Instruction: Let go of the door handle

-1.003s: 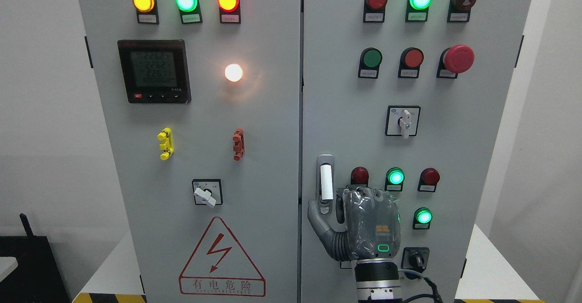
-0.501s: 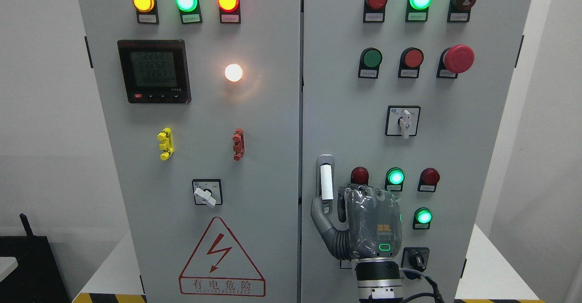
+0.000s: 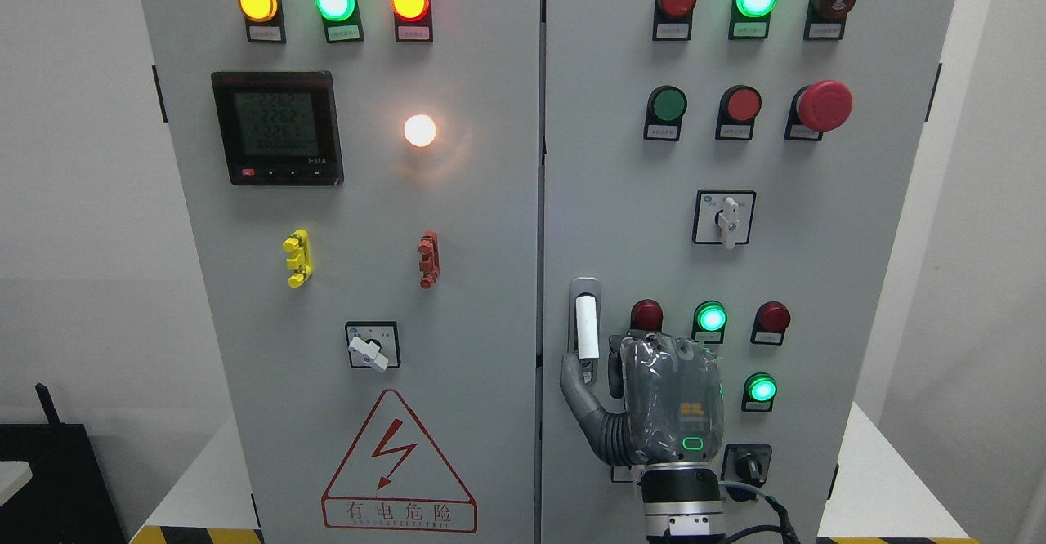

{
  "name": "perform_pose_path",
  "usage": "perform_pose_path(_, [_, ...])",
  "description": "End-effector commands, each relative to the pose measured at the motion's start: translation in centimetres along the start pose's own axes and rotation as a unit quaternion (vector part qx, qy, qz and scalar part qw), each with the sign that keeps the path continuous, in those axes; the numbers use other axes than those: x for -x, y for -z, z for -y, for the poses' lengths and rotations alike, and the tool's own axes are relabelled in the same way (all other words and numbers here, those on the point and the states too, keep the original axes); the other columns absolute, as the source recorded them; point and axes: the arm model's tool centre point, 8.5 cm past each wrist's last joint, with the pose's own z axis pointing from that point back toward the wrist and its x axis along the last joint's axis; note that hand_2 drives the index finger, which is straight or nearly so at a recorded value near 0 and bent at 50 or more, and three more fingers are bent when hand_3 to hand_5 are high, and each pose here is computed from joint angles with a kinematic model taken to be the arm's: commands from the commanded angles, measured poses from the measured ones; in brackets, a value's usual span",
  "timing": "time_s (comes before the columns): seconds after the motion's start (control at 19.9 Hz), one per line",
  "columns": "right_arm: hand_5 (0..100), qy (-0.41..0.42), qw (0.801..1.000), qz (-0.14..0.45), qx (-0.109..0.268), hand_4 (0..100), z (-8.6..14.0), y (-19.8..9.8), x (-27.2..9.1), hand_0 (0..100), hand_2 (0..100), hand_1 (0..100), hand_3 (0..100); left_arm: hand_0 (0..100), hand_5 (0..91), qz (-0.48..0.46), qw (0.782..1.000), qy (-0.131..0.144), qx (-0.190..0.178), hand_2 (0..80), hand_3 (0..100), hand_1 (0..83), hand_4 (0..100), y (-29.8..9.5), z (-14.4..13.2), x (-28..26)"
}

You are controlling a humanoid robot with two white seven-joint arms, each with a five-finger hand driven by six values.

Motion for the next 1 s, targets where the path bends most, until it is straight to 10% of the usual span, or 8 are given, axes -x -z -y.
perform_pose_path(0.0, [98,-0.001,1.000,-0.003,0.002,100,0.04,-0.01,0.20,50,100,38,100,12,0.0,0.007,1.000,0.006,0.002,0.0,0,38.9,0,0.08,0.08,-0.54])
perform_pose_path(0.95, [98,-0.003,1.000,-0.014,0.011,100,0.29,-0.15,1.05,55,100,36,100,12,0.0,0.007,1.000,0.006,0.002,0.0,0,38.9,0,0.08,0.08,-0.54])
